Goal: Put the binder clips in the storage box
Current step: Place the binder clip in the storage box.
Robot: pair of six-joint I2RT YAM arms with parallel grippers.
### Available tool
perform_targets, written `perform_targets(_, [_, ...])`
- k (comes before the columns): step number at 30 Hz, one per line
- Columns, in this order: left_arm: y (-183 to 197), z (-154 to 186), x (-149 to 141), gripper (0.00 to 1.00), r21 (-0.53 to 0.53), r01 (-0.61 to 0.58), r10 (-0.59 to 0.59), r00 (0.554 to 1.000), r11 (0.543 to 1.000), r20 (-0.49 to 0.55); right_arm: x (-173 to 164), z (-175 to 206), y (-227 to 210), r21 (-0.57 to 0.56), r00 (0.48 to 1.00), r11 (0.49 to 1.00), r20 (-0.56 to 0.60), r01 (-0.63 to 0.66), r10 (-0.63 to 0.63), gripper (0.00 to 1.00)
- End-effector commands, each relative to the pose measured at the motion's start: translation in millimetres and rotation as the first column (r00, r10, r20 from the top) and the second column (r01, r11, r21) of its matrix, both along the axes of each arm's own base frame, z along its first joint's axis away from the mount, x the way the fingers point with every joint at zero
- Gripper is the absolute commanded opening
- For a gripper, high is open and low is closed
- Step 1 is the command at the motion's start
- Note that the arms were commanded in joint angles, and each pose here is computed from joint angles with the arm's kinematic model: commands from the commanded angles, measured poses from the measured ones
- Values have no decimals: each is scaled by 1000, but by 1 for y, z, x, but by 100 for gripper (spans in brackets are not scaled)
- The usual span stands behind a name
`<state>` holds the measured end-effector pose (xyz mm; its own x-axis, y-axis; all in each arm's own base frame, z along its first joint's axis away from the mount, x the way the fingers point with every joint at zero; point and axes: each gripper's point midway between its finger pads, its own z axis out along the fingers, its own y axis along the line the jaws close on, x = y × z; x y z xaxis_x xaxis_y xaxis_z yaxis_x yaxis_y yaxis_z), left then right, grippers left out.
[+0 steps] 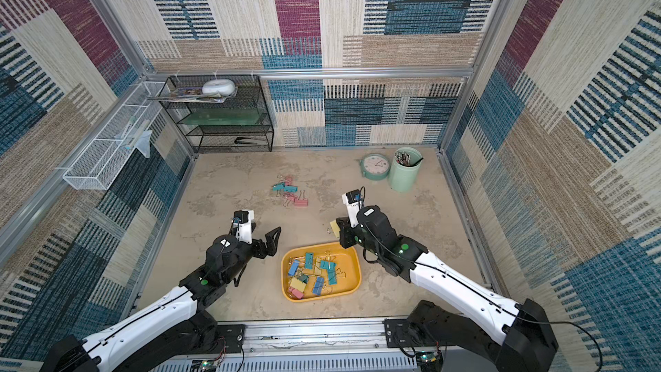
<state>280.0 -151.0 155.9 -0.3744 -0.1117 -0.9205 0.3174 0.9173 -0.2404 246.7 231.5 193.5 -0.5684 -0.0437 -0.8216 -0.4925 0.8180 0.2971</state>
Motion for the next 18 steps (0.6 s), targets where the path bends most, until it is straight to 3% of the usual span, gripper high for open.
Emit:
perform_targets(1, [-3,10,3,100,-10,9,-9,999,1000,34,-18,-26,-7,65,994,997,-105,35,-28,0])
perform_targets(8, [0,7,6,99,13,-15,15,1000,1000,15,-32,-77,-9,56,977,998,-214,35,-23,0])
perform_targets(18, [7,-1,12,99,7,-88,89,993,996,-83,-22,-112,-10,41,958,992,-268,116,-101,6])
